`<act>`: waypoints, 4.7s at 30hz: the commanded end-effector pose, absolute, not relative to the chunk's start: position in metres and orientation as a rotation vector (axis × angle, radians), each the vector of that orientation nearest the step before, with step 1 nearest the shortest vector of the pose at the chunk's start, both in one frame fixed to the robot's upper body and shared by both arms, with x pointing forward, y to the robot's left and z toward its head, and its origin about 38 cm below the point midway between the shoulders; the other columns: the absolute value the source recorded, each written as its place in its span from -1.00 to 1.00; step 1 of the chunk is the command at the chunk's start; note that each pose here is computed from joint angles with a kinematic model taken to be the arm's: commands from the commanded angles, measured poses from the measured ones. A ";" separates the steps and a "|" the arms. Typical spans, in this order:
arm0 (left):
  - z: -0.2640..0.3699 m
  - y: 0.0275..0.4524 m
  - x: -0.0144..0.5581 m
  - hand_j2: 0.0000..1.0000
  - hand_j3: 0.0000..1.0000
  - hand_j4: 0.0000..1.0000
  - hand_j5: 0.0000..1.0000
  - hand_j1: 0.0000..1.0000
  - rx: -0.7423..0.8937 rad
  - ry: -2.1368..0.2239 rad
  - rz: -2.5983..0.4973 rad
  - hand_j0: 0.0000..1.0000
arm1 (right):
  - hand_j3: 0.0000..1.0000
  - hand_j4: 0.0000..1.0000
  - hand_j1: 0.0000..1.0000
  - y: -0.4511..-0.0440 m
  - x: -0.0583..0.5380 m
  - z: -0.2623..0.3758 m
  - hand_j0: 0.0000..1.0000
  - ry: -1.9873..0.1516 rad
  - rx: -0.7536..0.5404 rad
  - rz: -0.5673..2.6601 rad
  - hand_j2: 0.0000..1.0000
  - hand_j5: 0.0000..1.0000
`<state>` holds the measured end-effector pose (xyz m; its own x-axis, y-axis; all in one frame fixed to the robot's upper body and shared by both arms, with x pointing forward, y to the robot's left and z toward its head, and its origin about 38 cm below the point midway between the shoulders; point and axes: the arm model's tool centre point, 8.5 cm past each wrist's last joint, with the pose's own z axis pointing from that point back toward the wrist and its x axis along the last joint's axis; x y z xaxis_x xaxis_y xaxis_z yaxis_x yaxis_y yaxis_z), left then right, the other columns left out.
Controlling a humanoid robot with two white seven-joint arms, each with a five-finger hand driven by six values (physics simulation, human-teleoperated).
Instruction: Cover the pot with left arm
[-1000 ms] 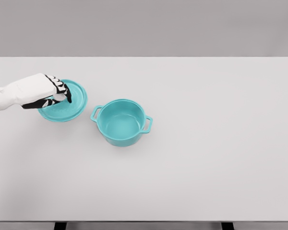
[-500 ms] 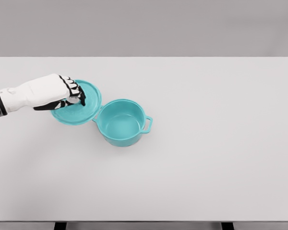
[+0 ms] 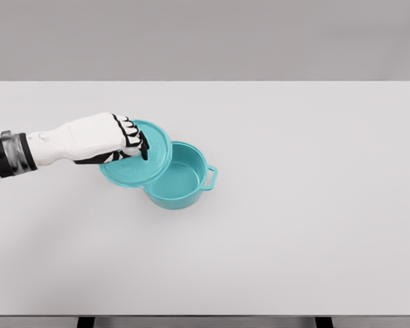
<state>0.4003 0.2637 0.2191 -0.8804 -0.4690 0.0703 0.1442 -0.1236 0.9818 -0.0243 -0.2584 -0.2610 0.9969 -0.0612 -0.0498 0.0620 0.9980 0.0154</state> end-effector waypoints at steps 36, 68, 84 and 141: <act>0.183 0.202 0.407 0.03 0.03 0.03 0.03 0.03 0.266 -1.823 -2.051 0.03 | 1.00 1.00 1.00 -0.258 -0.024 -0.261 1.00 0.049 0.017 -0.062 1.00 1.00; 0.175 0.206 0.409 0.26 0.26 0.26 0.26 0.26 0.261 -1.786 -2.052 0.26 | 1.00 1.00 1.00 -0.258 -0.024 -0.261 1.00 0.049 0.017 -0.062 1.00 1.00; 0.178 0.208 0.410 0.36 0.36 0.36 0.36 0.36 0.269 -1.792 -2.048 0.36 | 1.00 1.00 1.00 -0.258 -0.024 -0.261 1.00 0.049 0.017 -0.062 1.00 1.00; 0.268 0.298 0.414 0.82 0.82 0.82 0.82 0.82 0.633 -1.751 -2.041 0.82 | 1.00 1.00 1.00 -0.258 -0.024 -0.261 1.00 0.049 0.017 -0.062 1.00 1.00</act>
<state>0.4150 0.2773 0.2367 -0.8498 -0.5264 -0.0272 0.0548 -0.1396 0.9887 -0.0243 -0.2584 -0.2610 0.9969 -0.0612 -0.0499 0.0620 0.9980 0.0155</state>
